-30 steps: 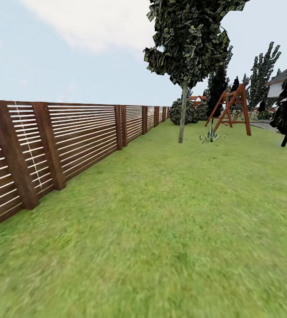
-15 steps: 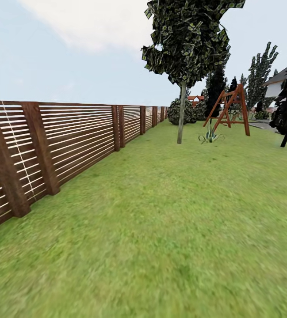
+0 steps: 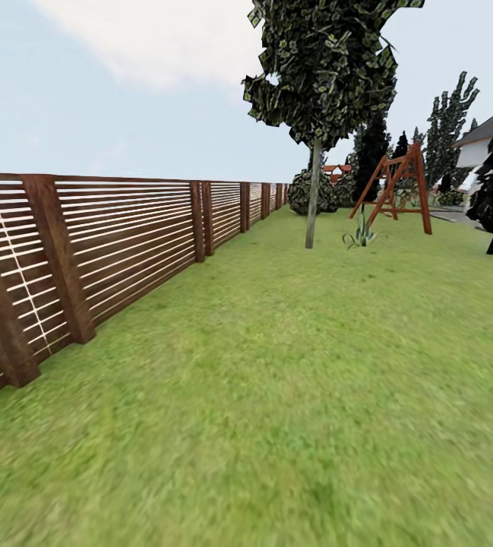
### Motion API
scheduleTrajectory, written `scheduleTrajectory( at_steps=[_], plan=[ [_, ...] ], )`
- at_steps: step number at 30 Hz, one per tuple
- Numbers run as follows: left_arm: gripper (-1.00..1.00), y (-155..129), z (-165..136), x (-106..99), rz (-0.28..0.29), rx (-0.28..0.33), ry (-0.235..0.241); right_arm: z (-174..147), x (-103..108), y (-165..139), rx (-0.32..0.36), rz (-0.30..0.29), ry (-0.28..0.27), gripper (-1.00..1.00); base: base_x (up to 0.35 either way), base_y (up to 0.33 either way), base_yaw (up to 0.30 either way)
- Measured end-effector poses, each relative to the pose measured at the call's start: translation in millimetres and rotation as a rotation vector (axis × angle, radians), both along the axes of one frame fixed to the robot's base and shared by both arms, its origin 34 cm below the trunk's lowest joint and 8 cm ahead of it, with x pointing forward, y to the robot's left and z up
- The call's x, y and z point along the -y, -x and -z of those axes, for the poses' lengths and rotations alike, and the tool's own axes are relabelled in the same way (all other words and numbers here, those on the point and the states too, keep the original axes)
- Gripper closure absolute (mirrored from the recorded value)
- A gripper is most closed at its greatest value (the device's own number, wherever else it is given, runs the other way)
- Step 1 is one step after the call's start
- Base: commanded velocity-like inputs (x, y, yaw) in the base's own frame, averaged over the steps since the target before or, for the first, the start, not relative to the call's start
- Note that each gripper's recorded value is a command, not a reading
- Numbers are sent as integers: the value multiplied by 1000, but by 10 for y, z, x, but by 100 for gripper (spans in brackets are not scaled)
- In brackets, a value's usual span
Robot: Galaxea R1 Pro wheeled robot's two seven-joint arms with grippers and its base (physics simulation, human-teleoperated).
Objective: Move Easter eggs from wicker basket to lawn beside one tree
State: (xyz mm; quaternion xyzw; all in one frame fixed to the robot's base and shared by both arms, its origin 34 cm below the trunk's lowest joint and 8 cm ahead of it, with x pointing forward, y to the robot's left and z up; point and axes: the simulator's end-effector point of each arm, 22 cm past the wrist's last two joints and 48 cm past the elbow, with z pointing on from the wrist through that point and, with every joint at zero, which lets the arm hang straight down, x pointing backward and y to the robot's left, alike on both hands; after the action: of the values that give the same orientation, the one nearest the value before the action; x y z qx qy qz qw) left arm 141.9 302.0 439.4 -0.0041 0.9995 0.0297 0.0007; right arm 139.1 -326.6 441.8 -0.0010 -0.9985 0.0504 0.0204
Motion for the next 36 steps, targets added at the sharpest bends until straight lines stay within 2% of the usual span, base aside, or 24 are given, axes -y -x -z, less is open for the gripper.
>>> scheduleTrajectory(
  at_steps=[36],
  plan=[
    [-100, 0, 0, 5, 0, 0, 1, -1, 8, -1, 0, 1, 1, -100, 337, 0, 0]
  ],
)
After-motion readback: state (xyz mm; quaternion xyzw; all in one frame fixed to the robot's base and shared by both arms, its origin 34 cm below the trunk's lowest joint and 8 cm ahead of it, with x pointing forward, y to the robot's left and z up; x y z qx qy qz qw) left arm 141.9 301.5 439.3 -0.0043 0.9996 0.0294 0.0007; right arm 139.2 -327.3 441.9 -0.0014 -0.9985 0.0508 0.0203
